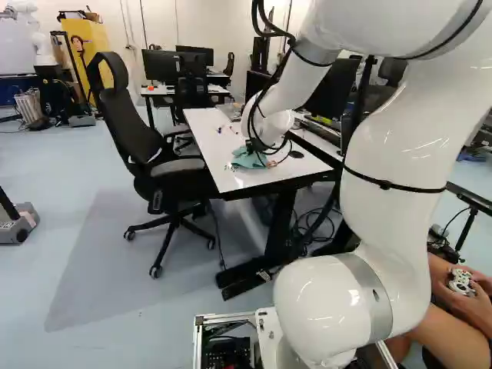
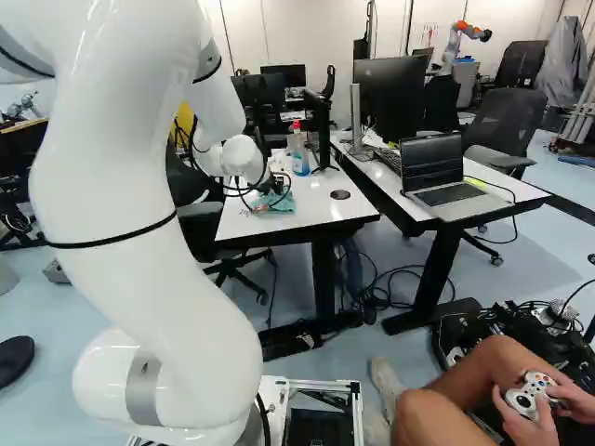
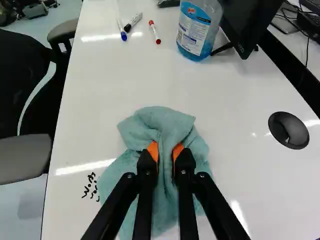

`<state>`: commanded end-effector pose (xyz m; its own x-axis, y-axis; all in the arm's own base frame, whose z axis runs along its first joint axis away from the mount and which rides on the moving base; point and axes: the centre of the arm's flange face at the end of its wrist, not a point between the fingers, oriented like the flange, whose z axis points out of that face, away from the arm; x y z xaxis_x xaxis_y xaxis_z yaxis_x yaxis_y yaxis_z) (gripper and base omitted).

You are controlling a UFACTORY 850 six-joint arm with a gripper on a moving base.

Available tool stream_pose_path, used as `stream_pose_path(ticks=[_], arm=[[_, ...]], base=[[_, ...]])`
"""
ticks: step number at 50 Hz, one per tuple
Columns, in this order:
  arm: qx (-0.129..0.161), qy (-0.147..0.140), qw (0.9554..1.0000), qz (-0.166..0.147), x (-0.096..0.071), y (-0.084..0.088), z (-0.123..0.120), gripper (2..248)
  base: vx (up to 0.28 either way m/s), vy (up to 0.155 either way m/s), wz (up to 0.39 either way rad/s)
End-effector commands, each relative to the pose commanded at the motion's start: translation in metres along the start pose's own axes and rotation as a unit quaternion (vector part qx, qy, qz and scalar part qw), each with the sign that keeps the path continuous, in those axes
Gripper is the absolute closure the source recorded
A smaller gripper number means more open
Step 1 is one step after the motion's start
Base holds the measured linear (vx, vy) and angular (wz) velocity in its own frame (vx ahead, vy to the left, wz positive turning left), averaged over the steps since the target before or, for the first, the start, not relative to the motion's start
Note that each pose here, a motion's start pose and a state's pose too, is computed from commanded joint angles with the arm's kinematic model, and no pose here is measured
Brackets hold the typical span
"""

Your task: Clean the table with the green towel

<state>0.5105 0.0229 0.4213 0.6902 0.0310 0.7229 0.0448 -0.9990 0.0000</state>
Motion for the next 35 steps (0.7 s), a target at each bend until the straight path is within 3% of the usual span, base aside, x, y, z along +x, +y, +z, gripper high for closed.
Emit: stream_pose_path(ticks=[35], arm=[[0.0,-0.03,0.9995,0.0,-0.0054,0.0,-0.0002,199]], base=[[0.0,0.0,0.0]])
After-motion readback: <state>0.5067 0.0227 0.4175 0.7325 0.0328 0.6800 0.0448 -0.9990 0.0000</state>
